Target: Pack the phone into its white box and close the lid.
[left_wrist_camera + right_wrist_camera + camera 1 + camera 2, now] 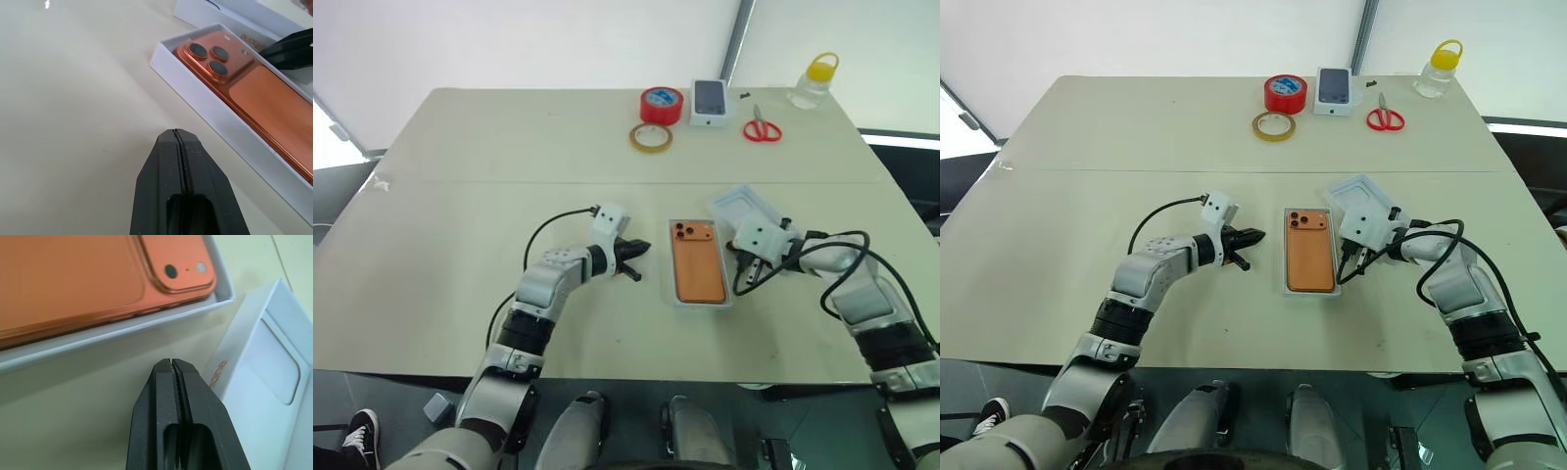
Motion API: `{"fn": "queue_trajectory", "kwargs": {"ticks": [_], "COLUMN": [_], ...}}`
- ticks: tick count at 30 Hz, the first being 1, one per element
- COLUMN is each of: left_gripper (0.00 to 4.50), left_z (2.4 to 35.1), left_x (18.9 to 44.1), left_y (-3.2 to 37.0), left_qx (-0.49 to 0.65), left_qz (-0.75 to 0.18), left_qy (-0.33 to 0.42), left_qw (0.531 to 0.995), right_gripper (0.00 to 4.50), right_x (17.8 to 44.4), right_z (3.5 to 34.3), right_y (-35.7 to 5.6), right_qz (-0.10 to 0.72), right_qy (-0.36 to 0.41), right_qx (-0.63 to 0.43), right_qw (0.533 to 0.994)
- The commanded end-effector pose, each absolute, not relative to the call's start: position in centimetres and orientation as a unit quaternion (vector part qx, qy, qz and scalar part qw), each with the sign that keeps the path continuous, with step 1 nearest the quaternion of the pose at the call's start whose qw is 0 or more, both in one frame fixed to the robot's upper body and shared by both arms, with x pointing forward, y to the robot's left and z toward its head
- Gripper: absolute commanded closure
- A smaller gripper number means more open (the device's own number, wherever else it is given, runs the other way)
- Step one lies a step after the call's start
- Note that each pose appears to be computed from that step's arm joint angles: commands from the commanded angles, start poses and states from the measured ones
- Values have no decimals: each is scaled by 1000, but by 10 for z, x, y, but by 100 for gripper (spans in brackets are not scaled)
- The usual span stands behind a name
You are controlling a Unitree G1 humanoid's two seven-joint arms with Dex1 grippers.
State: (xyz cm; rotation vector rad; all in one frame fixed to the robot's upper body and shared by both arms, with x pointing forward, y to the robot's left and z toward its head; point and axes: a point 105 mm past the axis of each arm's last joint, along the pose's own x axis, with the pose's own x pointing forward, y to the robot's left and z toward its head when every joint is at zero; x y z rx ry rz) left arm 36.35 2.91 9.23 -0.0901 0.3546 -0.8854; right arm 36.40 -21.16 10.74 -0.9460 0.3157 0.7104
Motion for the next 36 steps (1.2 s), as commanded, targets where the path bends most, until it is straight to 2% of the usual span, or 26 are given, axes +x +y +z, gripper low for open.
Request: {"fn": "queue_trajectory", "kwargs": {"ticks": [1,11,19,24,25,27,29,34,35,36], "left_gripper": [449,449,449,449,425,372,275,22,0,0], "left_z": [111,113,134,146,148,153,157,166,166,166], "left_x": [365,361,366,363,361,360,357,347,344,344], "left_y": [28,23,41,68,73,84,94,113,116,118], "left_qx": [-51,-62,-52,-54,-62,-56,-41,-6,1,10], "left_qz": [-430,-433,-419,-416,-421,-421,-425,-458,-466,-468], "left_qy": [137,132,70,33,32,24,17,10,13,16], "left_qw": [891,890,904,907,904,905,904,889,885,883], "right_gripper": [446,446,446,446,449,394,315,53,3,3], "right_x": [377,413,433,427,425,417,411,402,400,397], "right_z": [116,122,130,160,166,170,176,181,179,177], "right_y": [-206,-202,-221,-202,-202,-201,-205,-222,-222,-221], "right_qz": [312,251,163,200,206,228,235,228,236,248], "right_qy": [126,106,109,68,66,71,75,107,120,130], "right_qx": [-443,-474,-487,-308,-282,-267,-265,-261,-245,-228], "right_qw": [831,837,851,928,935,934,932,932,933,933]}}
